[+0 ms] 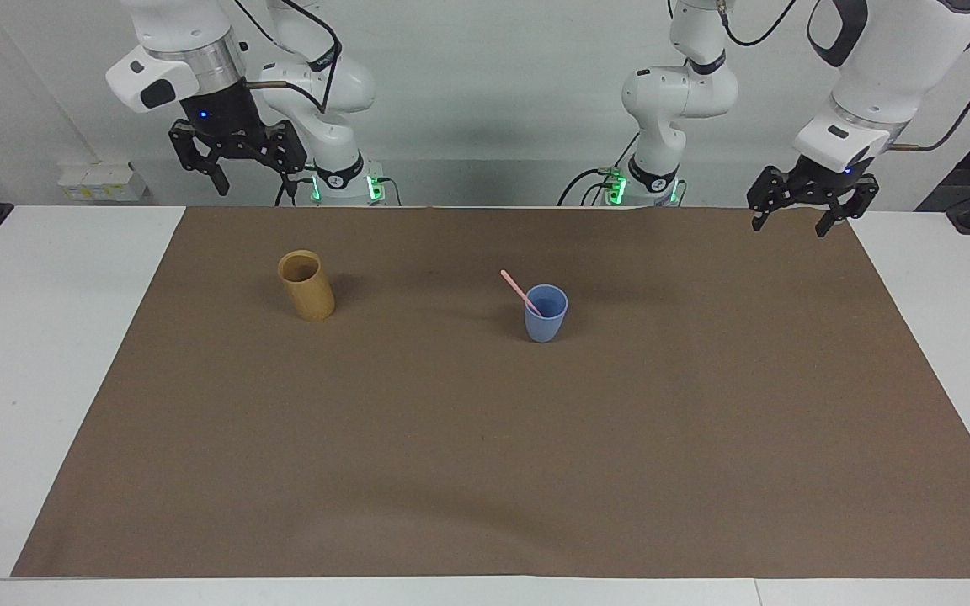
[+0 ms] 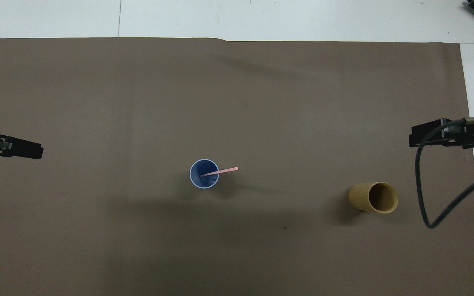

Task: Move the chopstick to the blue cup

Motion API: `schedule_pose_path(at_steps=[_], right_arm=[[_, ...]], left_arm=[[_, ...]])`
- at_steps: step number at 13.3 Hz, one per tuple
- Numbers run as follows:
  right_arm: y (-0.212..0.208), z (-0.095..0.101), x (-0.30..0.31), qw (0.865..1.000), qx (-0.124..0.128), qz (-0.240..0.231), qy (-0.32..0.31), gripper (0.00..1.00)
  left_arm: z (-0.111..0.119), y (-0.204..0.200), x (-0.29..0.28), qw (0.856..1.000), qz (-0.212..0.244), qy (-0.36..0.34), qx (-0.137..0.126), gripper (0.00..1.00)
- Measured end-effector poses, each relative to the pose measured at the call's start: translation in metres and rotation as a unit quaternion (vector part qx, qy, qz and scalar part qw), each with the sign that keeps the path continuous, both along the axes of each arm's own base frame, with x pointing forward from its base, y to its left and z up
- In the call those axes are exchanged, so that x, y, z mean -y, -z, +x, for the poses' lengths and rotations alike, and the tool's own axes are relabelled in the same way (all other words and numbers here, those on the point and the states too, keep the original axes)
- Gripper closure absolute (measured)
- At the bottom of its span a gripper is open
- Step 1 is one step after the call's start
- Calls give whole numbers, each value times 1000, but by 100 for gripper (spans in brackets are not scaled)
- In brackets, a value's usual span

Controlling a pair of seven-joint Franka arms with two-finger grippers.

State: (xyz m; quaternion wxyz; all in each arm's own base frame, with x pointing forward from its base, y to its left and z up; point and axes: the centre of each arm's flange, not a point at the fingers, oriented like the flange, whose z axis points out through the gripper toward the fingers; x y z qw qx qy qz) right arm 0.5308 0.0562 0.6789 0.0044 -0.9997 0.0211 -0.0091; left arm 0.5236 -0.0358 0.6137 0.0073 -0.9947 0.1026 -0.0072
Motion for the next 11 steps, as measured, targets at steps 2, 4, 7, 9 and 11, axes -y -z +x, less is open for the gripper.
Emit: schedule_pose_path(at_steps=[2, 4, 7, 9, 11], right_arm=[[0, 0, -2, 1000, 0, 0, -2, 0], [1, 0, -2, 1000, -1, 0, -2, 0], [1, 0, -3, 1000, -2, 0, -1, 0], [2, 0, -3, 1000, -2, 0, -1, 0], [2, 0, -3, 1000, -2, 0, -1, 0]], left_arm=[[0, 0, 0, 1000, 0, 0, 0, 0], [0, 0, 0, 1000, 0, 0, 0, 0], [0, 0, 0, 1000, 0, 0, 0, 0], [0, 0, 0, 1000, 0, 0, 0, 0], [0, 0, 0, 1000, 0, 0, 0, 0]])
